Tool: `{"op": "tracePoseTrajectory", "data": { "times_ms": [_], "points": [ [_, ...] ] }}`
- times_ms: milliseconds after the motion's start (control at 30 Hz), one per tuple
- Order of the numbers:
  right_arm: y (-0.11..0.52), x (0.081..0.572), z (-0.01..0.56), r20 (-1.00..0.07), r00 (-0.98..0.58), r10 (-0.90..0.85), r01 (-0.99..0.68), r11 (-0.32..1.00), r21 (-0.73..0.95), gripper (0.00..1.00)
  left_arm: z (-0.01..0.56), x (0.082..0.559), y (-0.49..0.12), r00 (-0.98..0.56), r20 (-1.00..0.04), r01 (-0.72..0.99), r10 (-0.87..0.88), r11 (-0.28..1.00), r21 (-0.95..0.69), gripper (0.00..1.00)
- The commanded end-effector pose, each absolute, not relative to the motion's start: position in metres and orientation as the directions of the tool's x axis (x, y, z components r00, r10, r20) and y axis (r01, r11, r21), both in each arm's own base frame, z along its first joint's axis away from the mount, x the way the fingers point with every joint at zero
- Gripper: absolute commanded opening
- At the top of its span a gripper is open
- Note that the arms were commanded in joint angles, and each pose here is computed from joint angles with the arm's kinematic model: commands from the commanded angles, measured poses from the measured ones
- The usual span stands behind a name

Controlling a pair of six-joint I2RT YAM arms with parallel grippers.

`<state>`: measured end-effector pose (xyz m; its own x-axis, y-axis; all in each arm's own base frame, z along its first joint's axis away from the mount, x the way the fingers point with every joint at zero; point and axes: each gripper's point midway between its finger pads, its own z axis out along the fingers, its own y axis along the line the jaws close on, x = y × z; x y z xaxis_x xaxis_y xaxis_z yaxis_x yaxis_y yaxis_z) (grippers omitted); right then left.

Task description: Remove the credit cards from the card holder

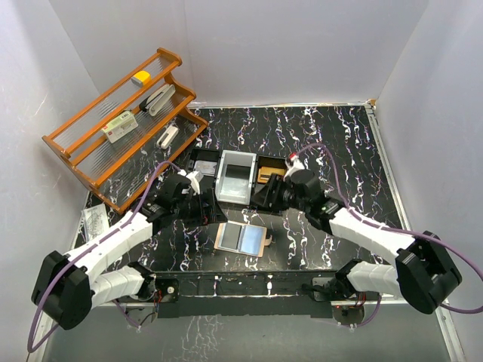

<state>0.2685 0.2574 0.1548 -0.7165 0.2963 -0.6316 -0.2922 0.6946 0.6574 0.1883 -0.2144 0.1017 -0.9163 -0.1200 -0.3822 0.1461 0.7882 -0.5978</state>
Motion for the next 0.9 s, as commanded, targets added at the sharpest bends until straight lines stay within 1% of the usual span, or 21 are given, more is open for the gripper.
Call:
{"op": "tracePoseTrajectory", "data": {
  "times_ms": [0, 133, 200, 300, 367, 433, 500, 633, 800, 867],
  "points": [
    [0.279, 0.231, 0.144, -0.349, -0.823, 0.447, -0.055, 0.551, 0.833, 0.47, 0.106, 0.186, -0.223, -0.929, -0.356, 0.161, -0.099, 0.759, -0.631, 0.81],
    [0.291, 0.213, 0.12, -0.287, -0.851, 0.44, 0.01, 0.56, 0.828, 0.42, 0.099, 0.184, -0.227, -0.942, -0.326, 0.155, -0.083, 0.753, -0.639, 0.73],
    [0.301, 0.205, 0.113, -0.261, -0.869, 0.421, 0.019, 0.555, 0.832, 0.41, 0.096, 0.183, -0.227, -0.947, -0.312, 0.149, -0.076, 0.757, -0.636, 0.68],
    [0.315, 0.199, 0.105, -0.251, -0.883, 0.398, 0.026, 0.573, 0.819, 0.4, 0.09, 0.183, -0.227, -0.955, -0.288, 0.136, -0.066, 0.767, -0.627, 0.61],
    [0.32, 0.197, 0.098, -0.217, -0.884, 0.415, 0.064, 0.565, 0.822, 0.39, 0.086, 0.184, -0.225, -0.958, -0.275, 0.11, -0.081, 0.781, -0.615, 0.55],
    [0.323, 0.195, 0.094, -0.148, -0.878, 0.456, 0.115, 0.501, 0.858, 0.36, 0.086, 0.185, -0.225, -0.957, -0.275, 0.1, -0.096, 0.777, -0.621, 0.55],
    [0.329, 0.194, 0.099, -0.126, -0.876, 0.465, 0.106, 0.441, 0.891, 0.33, 0.087, 0.184, -0.227, -0.955, -0.277, 0.103, -0.102, 0.766, -0.634, 0.55],
    [0.338, 0.198, 0.089, -0.148, -0.894, 0.422, 0.1, 0.51, 0.855, 0.35, 0.083, 0.181, -0.227, -0.961, -0.264, 0.105, -0.088, 0.764, -0.636, 0.54],
    [0.336, 0.195, 0.06, -0.09, -0.893, 0.442, 0.179, 0.53, 0.829, 0.34, 0.076, 0.18, -0.234, -0.968, -0.237, 0.098, -0.08, 0.75, -0.654, 0.51],
    [0.333, 0.192, 0.045, -0.073, -0.894, 0.442, 0.21, 0.558, 0.803, 0.35, 0.069, 0.181, -0.236, -0.975, -0.209, 0.084, -0.072, 0.754, -0.651, 0.49]
  ]
}}
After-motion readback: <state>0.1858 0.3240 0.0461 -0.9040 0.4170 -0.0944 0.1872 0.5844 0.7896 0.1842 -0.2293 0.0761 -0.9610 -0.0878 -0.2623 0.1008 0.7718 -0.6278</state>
